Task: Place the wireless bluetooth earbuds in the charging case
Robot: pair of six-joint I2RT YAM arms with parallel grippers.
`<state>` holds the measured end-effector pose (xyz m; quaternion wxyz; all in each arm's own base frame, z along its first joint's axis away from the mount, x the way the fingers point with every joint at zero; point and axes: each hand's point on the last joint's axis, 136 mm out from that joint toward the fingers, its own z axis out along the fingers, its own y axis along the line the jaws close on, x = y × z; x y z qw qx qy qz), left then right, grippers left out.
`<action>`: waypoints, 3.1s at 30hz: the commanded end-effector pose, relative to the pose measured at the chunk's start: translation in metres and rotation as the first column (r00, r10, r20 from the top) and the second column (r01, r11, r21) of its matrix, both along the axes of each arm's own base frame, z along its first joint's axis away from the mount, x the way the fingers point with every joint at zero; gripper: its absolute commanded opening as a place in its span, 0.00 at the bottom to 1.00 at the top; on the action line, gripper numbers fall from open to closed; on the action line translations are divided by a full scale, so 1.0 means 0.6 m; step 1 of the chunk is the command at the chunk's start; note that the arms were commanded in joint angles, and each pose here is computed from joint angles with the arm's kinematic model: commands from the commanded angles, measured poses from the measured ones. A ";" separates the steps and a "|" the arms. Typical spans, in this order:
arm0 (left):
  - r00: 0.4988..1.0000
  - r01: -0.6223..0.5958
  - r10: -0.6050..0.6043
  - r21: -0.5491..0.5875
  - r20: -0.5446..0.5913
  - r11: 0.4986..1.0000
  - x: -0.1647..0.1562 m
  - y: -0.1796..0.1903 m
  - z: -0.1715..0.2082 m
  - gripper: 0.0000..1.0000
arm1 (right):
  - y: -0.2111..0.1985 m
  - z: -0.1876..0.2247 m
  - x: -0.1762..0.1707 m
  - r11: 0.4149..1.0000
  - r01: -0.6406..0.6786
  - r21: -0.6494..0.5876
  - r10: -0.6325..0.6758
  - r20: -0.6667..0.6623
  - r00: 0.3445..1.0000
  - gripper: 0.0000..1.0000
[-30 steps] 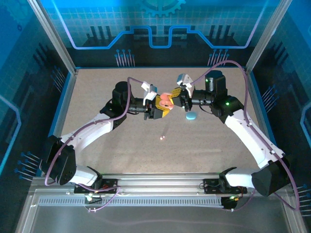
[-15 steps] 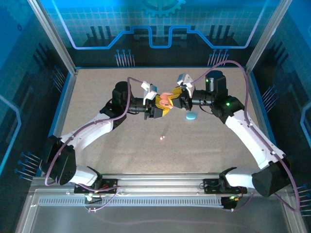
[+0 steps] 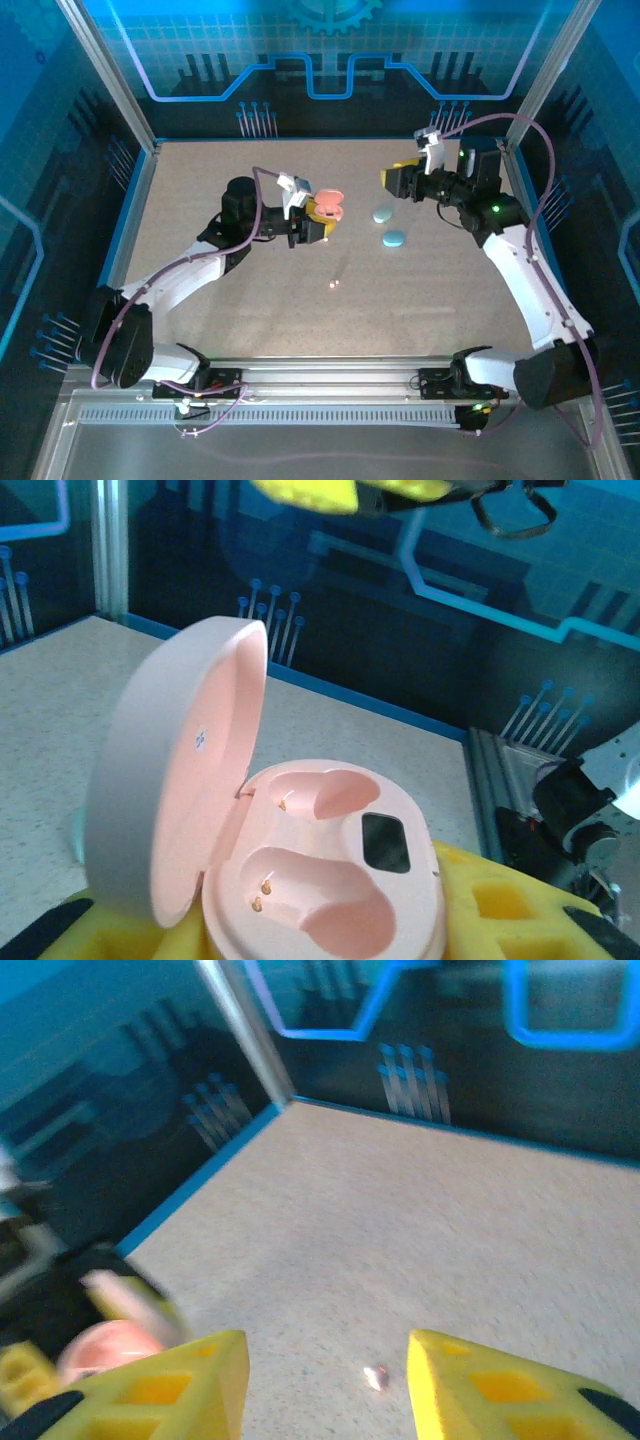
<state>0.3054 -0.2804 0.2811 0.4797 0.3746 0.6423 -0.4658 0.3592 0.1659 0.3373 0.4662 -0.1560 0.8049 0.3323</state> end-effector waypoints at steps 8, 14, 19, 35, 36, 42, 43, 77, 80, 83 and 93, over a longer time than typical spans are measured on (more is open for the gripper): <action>0.985 -0.102 0.105 -0.028 0.137 0.994 -0.013 0.047 0.056 0.32 | 0.070 -0.314 0.043 0.998 -0.041 -0.056 -0.007 -0.672 0.741 0.34; 0.982 -0.112 0.116 -0.034 0.150 0.993 -0.021 0.052 0.064 0.32 | 0.151 -0.397 0.006 0.965 -0.205 -0.166 0.011 -0.753 0.658 0.33; 0.977 -0.124 0.129 -0.037 0.171 0.992 -0.024 0.056 0.072 0.32 | 0.196 -0.438 -0.053 0.923 -0.323 -0.208 0.040 -0.783 0.620 0.34; 0.980 -0.112 0.118 -0.045 0.160 0.993 -0.025 0.054 0.074 0.33 | 0.221 -0.483 0.046 0.866 -0.323 -0.383 -0.046 -0.702 0.710 0.40; 0.980 -0.114 0.119 -0.045 0.162 0.993 -0.025 0.054 0.075 0.32 | 0.224 -0.490 0.054 0.861 -0.328 -0.389 -0.046 -0.702 0.710 0.40; 0.980 -0.113 0.119 -0.047 0.158 0.992 -0.026 0.054 0.075 0.33 | 0.226 -0.522 0.097 0.818 -0.316 -0.480 -0.120 -0.681 0.723 0.39; 0.980 -0.111 0.117 -0.048 0.160 0.993 -0.026 0.053 0.076 0.33 | 0.224 -0.524 0.101 0.805 -0.313 -0.504 -0.135 -0.670 0.730 0.39; 0.984 -0.101 0.108 -0.054 0.142 0.993 -0.020 0.048 0.077 0.33 | 0.085 -0.482 -0.042 0.700 -0.372 -0.610 -0.192 -0.661 0.725 0.36; 0.984 -0.100 0.107 -0.056 0.144 0.993 -0.019 0.048 0.079 0.33 | 0.115 -0.463 -0.034 0.844 -0.308 -0.439 -0.130 -0.725 0.676 0.37; 0.984 -0.097 0.105 -0.059 0.145 0.994 -0.020 0.048 0.082 0.33 | 0.156 -0.451 -0.022 0.936 -0.233 -0.264 -0.055 -0.764 0.643 0.41; 0.984 -0.098 0.105 -0.056 0.146 0.994 -0.024 0.049 0.080 0.33 | 0.171 -0.510 -0.010 0.966 -0.084 -0.243 -0.166 -0.840 0.517 0.41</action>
